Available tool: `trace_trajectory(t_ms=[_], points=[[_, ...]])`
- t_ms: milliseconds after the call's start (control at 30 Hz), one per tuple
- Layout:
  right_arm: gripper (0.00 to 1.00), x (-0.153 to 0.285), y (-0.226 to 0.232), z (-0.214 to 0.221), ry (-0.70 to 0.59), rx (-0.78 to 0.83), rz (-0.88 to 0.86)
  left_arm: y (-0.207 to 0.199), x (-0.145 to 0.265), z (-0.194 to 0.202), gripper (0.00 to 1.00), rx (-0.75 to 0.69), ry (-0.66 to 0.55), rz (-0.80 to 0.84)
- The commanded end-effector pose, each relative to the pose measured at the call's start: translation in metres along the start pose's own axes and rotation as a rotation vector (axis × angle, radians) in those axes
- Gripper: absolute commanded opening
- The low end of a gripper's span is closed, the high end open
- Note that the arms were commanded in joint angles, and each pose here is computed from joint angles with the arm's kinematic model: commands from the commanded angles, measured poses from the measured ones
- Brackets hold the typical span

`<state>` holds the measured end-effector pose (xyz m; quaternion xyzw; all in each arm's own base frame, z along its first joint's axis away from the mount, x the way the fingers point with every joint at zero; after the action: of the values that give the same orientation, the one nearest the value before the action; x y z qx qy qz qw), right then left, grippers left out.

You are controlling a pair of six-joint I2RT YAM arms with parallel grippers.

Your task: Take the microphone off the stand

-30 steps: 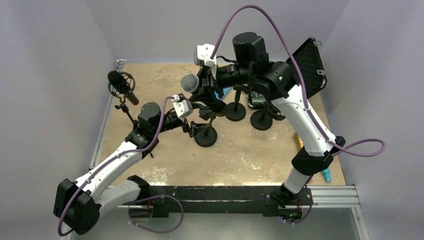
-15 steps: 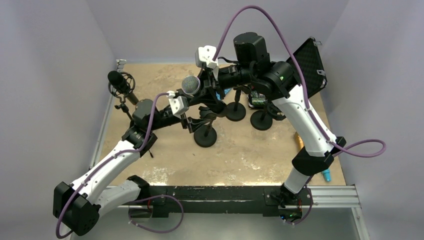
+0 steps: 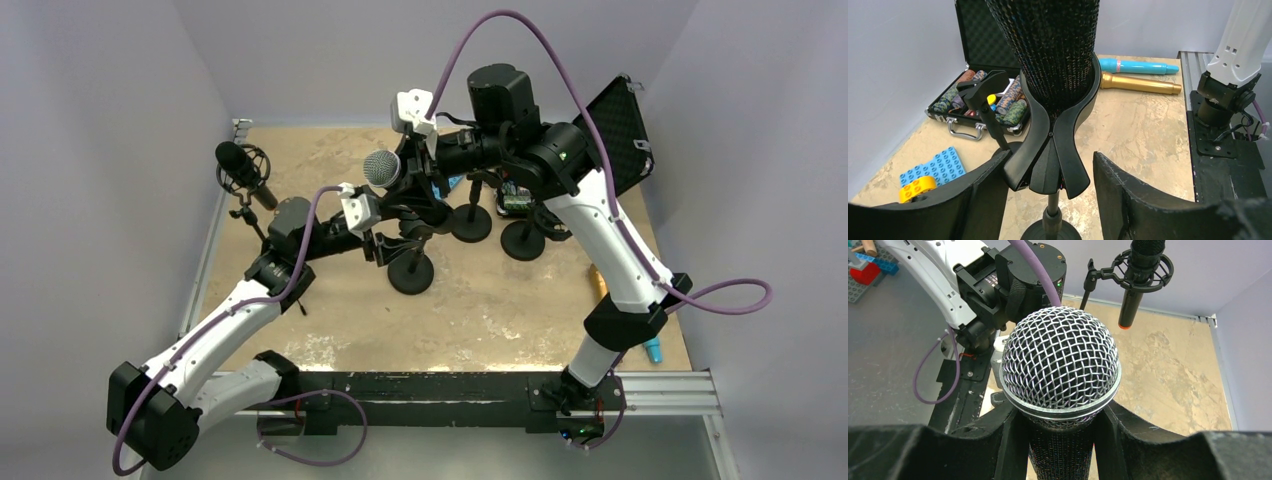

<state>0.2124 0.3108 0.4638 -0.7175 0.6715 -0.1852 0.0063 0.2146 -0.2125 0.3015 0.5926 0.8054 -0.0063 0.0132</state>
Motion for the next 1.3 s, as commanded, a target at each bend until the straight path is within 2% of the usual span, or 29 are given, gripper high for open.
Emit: trace_trajectory(t_ms=[0, 33, 67, 133, 167, 333, 500, 633, 733, 767, 800, 900, 933, 967, 1033, 1267], points=[[0.00, 0.010, 0.010, -0.009, -0.019, -0.051, -0.011, -0.001, -0.002, -0.015, 0.63, -0.052, -0.037, 0.027], [0.00, 0.009, 0.010, -0.009, -0.019, -0.051, -0.011, -0.002, -0.002, -0.014, 0.60, -0.055, -0.034, 0.032], [0.00, 0.009, 0.010, -0.009, -0.019, -0.052, -0.009, -0.003, -0.002, -0.013, 0.49, -0.061, -0.030, 0.047], [0.00, 0.009, 0.009, -0.009, -0.021, -0.052, -0.006, -0.005, -0.003, -0.012, 0.15, -0.068, -0.009, 0.076], [0.00, 0.010, 0.009, -0.011, -0.024, -0.051, -0.003, -0.004, -0.003, -0.011, 0.02, -0.064, -0.003, 0.077], [0.00, 0.013, 0.006, -0.032, -0.100, -0.046, 0.018, -0.005, -0.002, -0.010, 0.00, -0.062, -0.002, 0.074], [0.00, 0.024, 0.005, -0.089, -0.277, 0.015, 0.062, -0.004, -0.003, -0.004, 0.00, -0.045, 0.011, 0.067], [0.00, 0.041, 0.003, -0.132, -0.419, 0.117, 0.162, -0.003, -0.003, 0.001, 0.00, -0.024, 0.022, 0.061], [0.00, 0.054, -0.009, -0.140, -0.421, 0.176, 0.304, -0.002, -0.002, 0.000, 0.00, -0.006, 0.025, 0.040], [0.00, 0.057, -0.016, -0.136, -0.396, 0.192, 0.373, -0.001, -0.002, -0.002, 0.09, -0.001, 0.026, 0.032], [0.00, 0.063, -0.023, -0.130, -0.363, 0.191, 0.452, -0.001, -0.002, -0.004, 0.25, 0.005, 0.025, 0.021], [0.00, 0.086, -0.043, -0.107, -0.266, 0.160, 0.639, 0.002, 0.002, -0.014, 0.65, 0.014, 0.009, -0.039], [0.00, 0.098, -0.049, -0.099, -0.223, 0.147, 0.724, 0.003, 0.004, -0.018, 0.83, 0.011, 0.004, -0.060], [0.00, 0.107, -0.052, -0.090, -0.189, 0.136, 0.774, 0.003, 0.005, -0.021, 0.93, 0.006, 0.000, -0.072], [0.00, 0.129, -0.055, -0.071, -0.128, 0.119, 0.859, 0.004, 0.008, -0.026, 1.00, -0.010, 0.005, -0.092], [0.00, 0.216, -0.041, -0.003, 0.111, 0.024, 1.171, 0.004, 0.023, -0.051, 1.00, -0.032, -0.011, -0.192]])
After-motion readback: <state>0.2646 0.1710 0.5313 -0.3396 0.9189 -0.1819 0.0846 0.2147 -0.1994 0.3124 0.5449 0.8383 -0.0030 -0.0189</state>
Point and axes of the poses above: each gripper's point midway between its finger pads, its own x axis back along the fingers, its own y axis along the line the jaws close on, z = x × y, the point moved 6 cm from there along x, back along the fingers, and after that the axes turned 7 degrees about x, right-handed, at the moved point
